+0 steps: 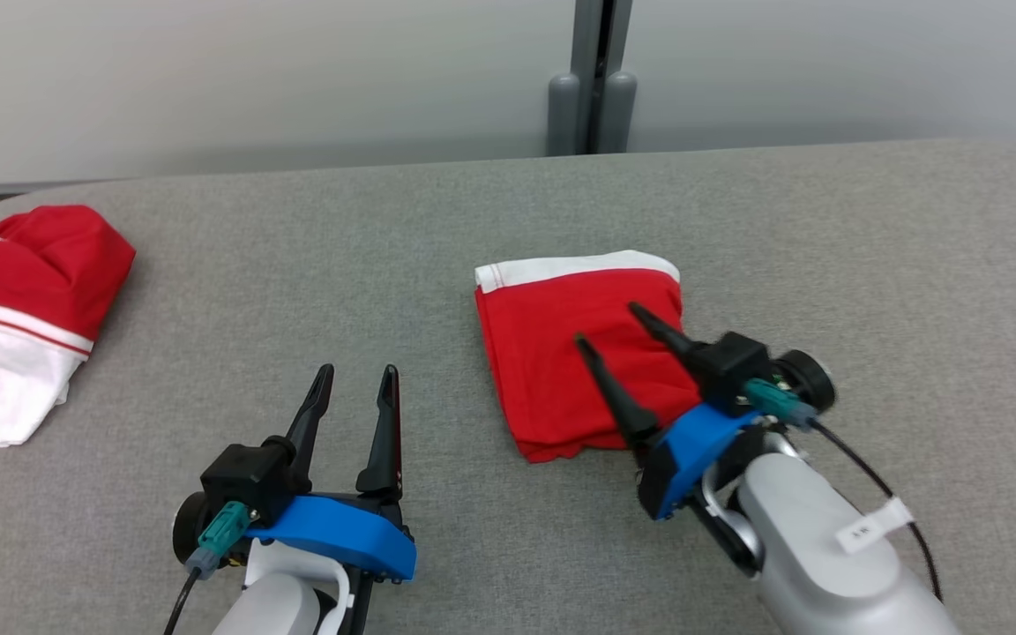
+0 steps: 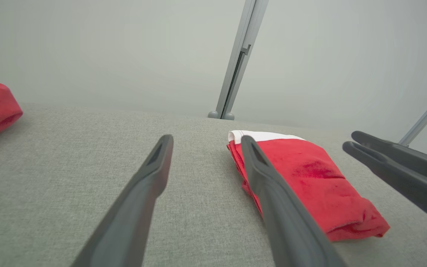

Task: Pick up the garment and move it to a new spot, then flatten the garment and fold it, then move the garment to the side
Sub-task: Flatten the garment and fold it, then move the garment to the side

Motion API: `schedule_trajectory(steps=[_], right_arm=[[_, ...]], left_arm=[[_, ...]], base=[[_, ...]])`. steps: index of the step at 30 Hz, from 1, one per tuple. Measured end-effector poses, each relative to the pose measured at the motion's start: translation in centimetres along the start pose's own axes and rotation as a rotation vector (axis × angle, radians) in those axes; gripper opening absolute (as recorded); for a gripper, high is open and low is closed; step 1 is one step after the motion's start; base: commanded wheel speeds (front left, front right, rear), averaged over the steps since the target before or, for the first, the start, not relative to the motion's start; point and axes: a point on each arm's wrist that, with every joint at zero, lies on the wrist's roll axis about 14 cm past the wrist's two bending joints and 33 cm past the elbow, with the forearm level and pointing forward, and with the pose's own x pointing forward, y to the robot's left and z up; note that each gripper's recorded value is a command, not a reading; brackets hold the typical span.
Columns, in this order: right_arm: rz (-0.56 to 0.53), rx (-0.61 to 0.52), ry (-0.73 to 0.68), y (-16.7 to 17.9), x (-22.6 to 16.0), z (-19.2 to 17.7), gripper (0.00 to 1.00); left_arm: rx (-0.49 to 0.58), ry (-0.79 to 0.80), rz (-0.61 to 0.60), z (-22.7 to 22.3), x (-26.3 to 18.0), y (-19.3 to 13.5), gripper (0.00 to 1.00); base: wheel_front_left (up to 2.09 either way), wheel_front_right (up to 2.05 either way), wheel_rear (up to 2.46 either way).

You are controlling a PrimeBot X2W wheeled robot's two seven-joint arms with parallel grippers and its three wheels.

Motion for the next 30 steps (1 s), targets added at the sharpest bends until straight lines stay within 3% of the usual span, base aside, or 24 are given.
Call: schedule_trajectory(steps=[7, 13, 20, 30], right_arm=[[-0.254, 0.066, -0.095, -5.5, -5.2, 1.0, 1.0], [-0.396, 0.116, -0.108, -7.6, -10.2, -0.2, 1.0], [-0.451, 0.172, -0.1, -7.6, -12.9, -1.6, 1.0], [-0.455, 0.183, -0.094, -7.7, -12.9, -2.0, 1.0]], left_arm=[[0.017, -0.026, -0.008, 0.7, -0.2, -0.7, 1.0], [0.04, -0.023, 0.036, 0.3, -1.5, 0.2, 1.0], [0.068, 0.008, 0.094, -1.0, -3.1, 1.9, 1.0], [0.055, 0.028, 0.13, -1.9, -4.1, 2.8, 1.0]], base=[[0.0, 0.0, 0.0], [0.0, 0.0, 0.0], [0.0, 0.0, 0.0], [0.0, 0.0, 0.0]])
